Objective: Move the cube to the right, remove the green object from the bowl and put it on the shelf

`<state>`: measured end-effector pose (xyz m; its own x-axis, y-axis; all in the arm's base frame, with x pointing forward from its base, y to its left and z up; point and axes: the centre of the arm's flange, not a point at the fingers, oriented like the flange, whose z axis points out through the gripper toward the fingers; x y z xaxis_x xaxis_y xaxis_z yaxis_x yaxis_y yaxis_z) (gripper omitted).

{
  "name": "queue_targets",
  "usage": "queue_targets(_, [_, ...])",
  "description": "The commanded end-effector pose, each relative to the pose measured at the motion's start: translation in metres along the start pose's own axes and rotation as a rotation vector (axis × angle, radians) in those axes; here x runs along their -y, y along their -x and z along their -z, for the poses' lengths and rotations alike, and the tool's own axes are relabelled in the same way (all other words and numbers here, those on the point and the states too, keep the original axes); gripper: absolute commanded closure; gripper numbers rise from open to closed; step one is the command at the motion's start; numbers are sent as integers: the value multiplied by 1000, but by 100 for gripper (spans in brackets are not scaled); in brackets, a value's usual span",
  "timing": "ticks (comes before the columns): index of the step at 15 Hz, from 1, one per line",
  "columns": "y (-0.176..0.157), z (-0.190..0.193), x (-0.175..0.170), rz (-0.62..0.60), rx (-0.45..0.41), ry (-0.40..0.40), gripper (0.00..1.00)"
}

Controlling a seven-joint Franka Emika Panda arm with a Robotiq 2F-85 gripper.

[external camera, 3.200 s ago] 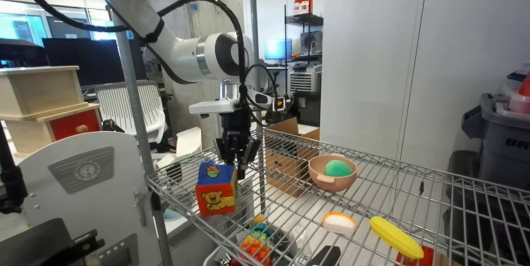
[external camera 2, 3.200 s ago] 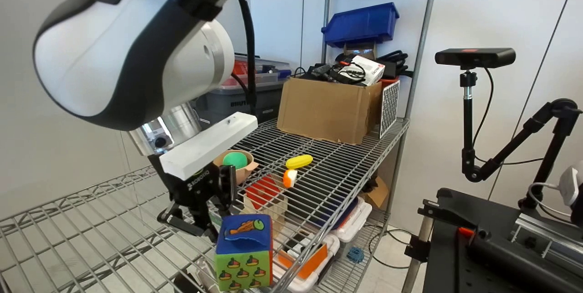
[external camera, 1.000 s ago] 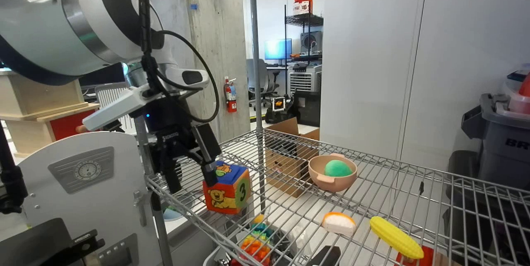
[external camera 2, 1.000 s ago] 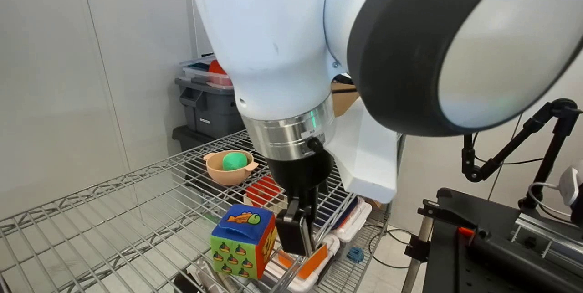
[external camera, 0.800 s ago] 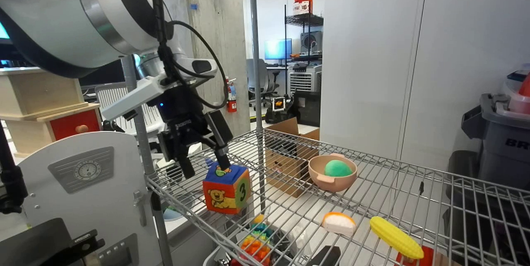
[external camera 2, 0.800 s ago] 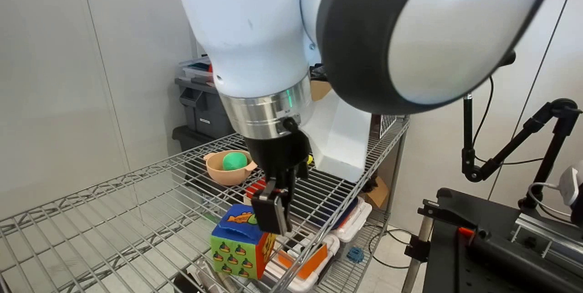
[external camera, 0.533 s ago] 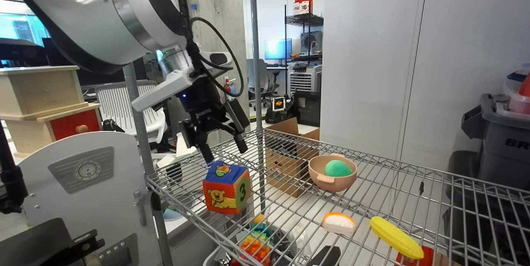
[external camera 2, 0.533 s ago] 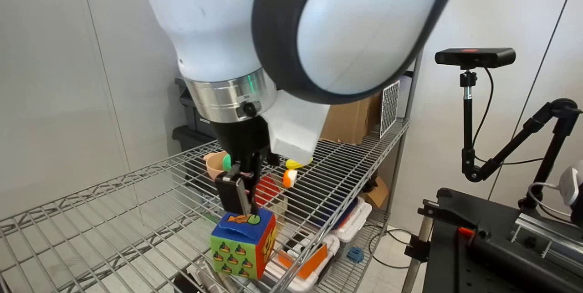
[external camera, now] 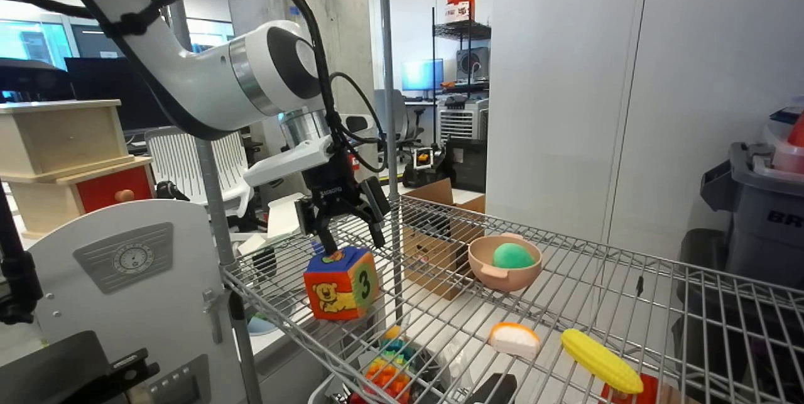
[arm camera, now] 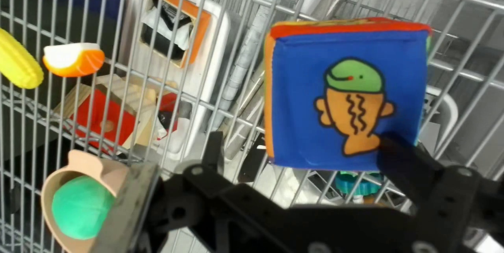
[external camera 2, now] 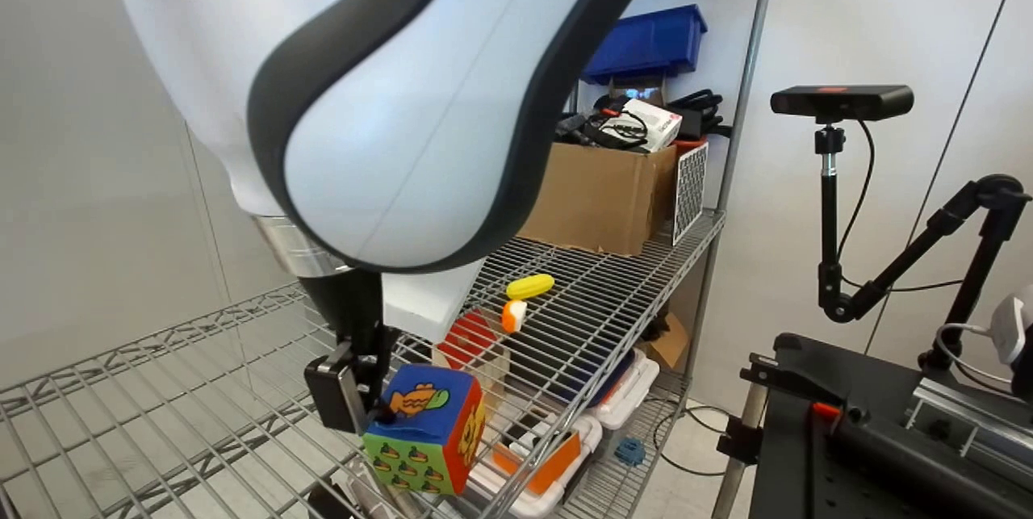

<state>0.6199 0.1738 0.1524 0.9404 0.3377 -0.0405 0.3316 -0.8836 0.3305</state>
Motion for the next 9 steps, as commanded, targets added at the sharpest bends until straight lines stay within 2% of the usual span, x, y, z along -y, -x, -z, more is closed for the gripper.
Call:
queue_targets(1, [-15, -1, 8, 7, 47, -45, 0])
queue_targets(2, [-15, 0, 8, 3, 52, -55, 25])
queue_targets(3, [-15, 1, 7, 1, 55, -60, 26])
queue_targets(9, [-13, 6, -1, -23, 54, -74, 73])
